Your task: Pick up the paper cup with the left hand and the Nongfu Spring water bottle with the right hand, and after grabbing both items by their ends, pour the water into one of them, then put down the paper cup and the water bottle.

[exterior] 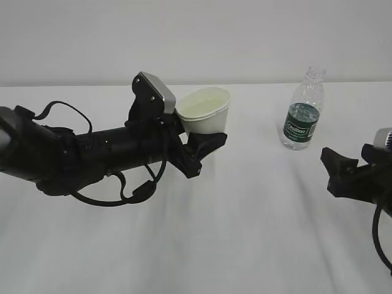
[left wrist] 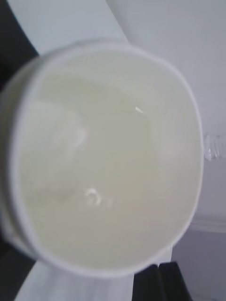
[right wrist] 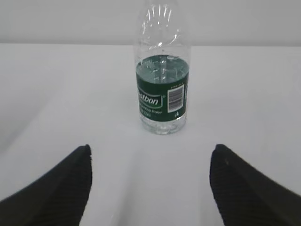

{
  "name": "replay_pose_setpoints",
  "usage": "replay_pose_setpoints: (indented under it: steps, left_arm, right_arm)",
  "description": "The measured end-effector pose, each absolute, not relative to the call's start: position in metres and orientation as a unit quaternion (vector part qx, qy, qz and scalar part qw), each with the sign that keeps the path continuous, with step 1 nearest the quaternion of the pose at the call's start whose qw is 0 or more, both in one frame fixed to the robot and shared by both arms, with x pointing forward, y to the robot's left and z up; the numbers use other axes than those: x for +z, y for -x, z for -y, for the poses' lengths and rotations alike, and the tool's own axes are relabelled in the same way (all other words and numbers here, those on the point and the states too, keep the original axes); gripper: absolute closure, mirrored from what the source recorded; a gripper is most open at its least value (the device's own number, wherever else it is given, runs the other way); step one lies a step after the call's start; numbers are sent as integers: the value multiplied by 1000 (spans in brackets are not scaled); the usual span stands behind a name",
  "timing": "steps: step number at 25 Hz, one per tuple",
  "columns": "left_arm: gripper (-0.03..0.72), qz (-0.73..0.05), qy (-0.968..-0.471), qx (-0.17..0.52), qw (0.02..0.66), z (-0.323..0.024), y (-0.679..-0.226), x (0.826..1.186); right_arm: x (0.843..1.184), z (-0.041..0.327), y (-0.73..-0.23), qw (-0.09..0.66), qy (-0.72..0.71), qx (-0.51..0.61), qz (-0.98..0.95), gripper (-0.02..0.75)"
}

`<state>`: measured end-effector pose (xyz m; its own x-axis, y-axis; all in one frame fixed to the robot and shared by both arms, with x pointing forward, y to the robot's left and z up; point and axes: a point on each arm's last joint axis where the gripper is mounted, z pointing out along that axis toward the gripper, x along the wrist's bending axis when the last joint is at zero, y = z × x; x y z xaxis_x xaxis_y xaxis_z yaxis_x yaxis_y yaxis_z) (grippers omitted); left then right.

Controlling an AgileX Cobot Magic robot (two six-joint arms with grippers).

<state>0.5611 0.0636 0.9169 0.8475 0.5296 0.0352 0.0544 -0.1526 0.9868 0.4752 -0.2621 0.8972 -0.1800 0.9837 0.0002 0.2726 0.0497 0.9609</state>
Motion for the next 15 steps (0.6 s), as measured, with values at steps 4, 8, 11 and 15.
replay_pose_setpoints:
  steps: [4, 8, 11, 15]
  left_arm:
    - [268, -219, -729, 208, 615, -79, -572, 916]
    - [268, -242, -721, 226, 609, -98, -585, 916]
    - [268, -257, -715, 239, 604, -112, -592, 916]
    - [268, -274, -709, 254, 598, -129, -601, 916]
  right_arm:
    - [892, 262, -463, 368, -515, 456, -626, 150]
    - [889, 262, -456, 359, -520, 451, -630, 150]
    - [888, 263, -454, 355, -521, 449, -633, 150]
    - [887, 263, -452, 353, -521, 448, -635, 150]
